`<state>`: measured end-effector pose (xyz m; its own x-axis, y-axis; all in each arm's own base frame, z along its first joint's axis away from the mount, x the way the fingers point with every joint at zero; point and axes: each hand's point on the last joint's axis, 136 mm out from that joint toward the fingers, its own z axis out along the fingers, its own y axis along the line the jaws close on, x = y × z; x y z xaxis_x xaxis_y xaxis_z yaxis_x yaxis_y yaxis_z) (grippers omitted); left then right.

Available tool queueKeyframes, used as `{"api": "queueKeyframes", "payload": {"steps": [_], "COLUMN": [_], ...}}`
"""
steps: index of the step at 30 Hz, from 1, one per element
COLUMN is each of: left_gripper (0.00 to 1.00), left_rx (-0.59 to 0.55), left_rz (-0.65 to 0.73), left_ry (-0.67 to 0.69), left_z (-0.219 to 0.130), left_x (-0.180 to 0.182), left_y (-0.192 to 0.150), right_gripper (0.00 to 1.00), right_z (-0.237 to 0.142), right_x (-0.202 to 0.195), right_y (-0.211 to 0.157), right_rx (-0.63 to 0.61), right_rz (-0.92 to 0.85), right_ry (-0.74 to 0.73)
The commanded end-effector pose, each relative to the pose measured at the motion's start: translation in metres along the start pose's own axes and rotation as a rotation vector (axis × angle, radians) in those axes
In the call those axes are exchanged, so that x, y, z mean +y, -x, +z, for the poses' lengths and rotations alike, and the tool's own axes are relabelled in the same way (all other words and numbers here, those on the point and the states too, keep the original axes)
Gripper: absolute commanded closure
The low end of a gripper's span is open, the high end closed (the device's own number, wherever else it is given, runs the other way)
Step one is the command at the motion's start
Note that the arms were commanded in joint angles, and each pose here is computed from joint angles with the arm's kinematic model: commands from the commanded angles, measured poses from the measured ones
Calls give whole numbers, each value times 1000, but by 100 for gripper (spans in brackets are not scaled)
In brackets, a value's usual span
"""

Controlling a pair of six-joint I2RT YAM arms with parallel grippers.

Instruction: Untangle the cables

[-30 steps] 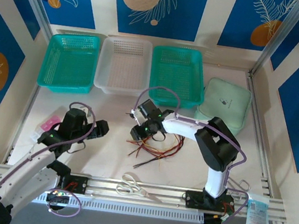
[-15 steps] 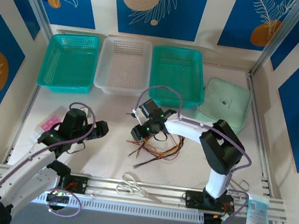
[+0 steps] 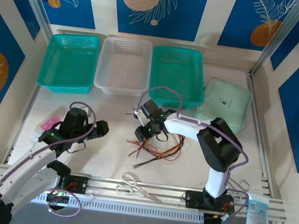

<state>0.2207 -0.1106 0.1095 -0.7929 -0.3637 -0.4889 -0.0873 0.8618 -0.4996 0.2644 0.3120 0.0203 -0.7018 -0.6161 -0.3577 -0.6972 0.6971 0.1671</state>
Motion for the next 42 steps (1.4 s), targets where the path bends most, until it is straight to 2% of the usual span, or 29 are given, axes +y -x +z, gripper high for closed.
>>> {"api": "queueKeyframes", "payload": {"steps": [1,4,7,9,13,17,23,33,39,42], "left_gripper": [16,16,17,18,18,21,29,34,38,39], "left_rx": [4,6,11,15,22,4,-39,-52,-32,-6], "left_rz": [-2,-5,-10,-18,-32,-57,-53,19,93,160], "left_ry": [-28,-29,-32,-31,-58,-141,-344,-697,-900,-917], "left_z": [-6,-6,-7,-7,-11,-22,-51,-90,-111,-122], "left_x": [-11,-13,-15,-17,-27,-51,-111,-220,-268,-281], "left_y": [4,5,6,8,12,24,53,89,99,101], "right_gripper": [58,66,91,96,97,97,96,94,93,93], "right_z": [3,3,-5,-11,-36,-74,-134,-237,-257,-256], "right_x": [-4,-3,2,6,13,24,42,78,90,84], "right_y": [-6,-8,-2,2,13,22,24,18,8,8], "right_rx": [39,39,9,-11,-96,-214,-381,-684,-732,-724], "right_rz": [-19,-23,-34,-49,-95,-136,-174,-356,-471,-499], "right_ry": [-18,-19,-5,12,24,58,171,342,395,348]}}
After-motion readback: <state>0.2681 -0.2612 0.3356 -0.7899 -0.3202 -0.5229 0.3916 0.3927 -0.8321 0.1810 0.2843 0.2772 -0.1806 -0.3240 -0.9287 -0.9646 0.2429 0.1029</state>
